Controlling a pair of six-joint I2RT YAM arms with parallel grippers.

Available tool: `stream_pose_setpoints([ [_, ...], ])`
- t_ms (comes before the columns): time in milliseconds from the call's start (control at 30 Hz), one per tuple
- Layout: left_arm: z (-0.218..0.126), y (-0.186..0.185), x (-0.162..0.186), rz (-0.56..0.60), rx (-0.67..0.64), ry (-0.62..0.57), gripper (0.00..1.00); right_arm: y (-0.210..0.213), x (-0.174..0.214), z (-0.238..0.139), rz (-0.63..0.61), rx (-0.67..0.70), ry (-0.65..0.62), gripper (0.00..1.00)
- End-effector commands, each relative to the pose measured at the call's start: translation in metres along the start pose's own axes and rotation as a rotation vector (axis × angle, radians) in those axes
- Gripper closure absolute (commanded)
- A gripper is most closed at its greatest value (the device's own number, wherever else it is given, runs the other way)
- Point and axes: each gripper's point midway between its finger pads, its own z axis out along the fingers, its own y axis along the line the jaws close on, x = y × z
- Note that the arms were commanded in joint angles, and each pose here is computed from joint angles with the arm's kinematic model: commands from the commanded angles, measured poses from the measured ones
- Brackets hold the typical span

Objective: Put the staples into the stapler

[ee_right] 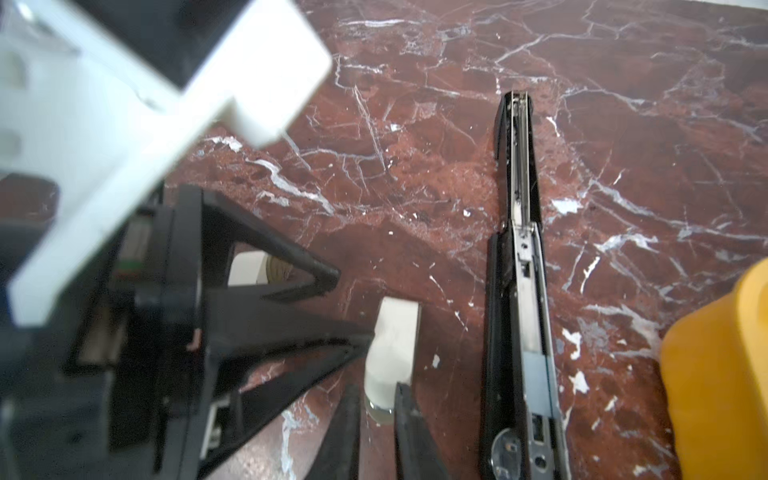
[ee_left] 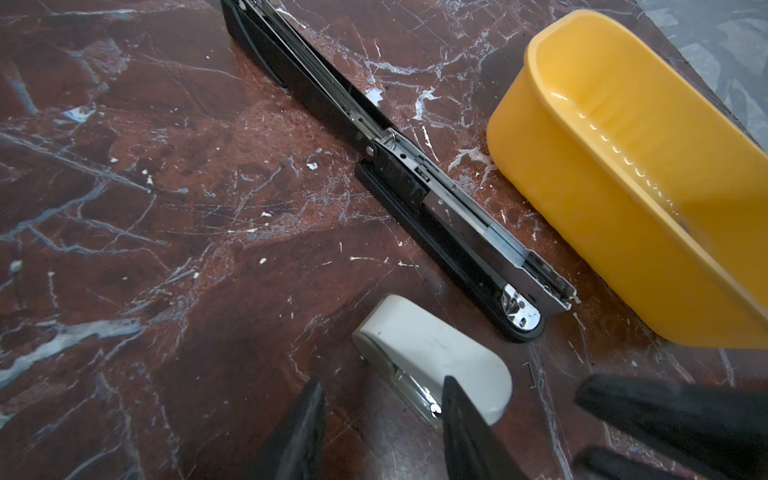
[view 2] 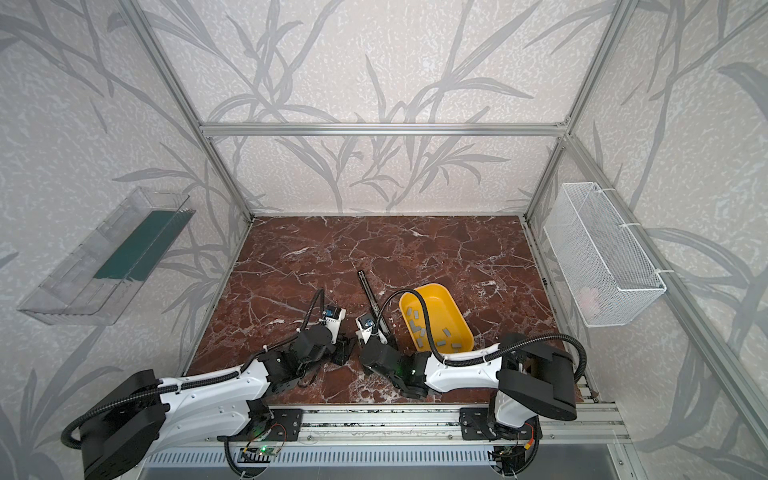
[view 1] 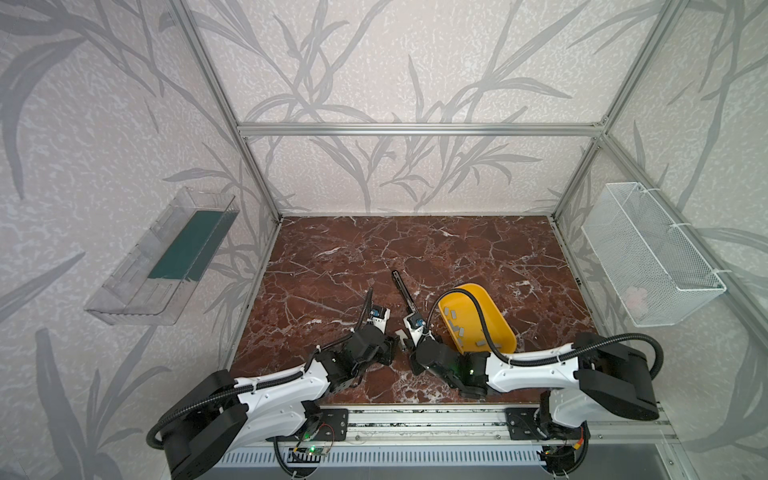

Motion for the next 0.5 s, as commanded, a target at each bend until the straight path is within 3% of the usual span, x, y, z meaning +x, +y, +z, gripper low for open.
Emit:
stream_pose_setpoints([
  [0, 0.001, 0.0, -0.008, -0.017, -0.006, -0.025, 0.54, -0.004, -0.005, 0.013, -0.018, 0.031, 0.021, 0.82],
  [467, -0.005, 0.006, -0.011, -0.022, -0.024, -0.047, 0.54, -0.01, 0.032, 0.037, 0.027, 0.048, 0.107, 0.91],
])
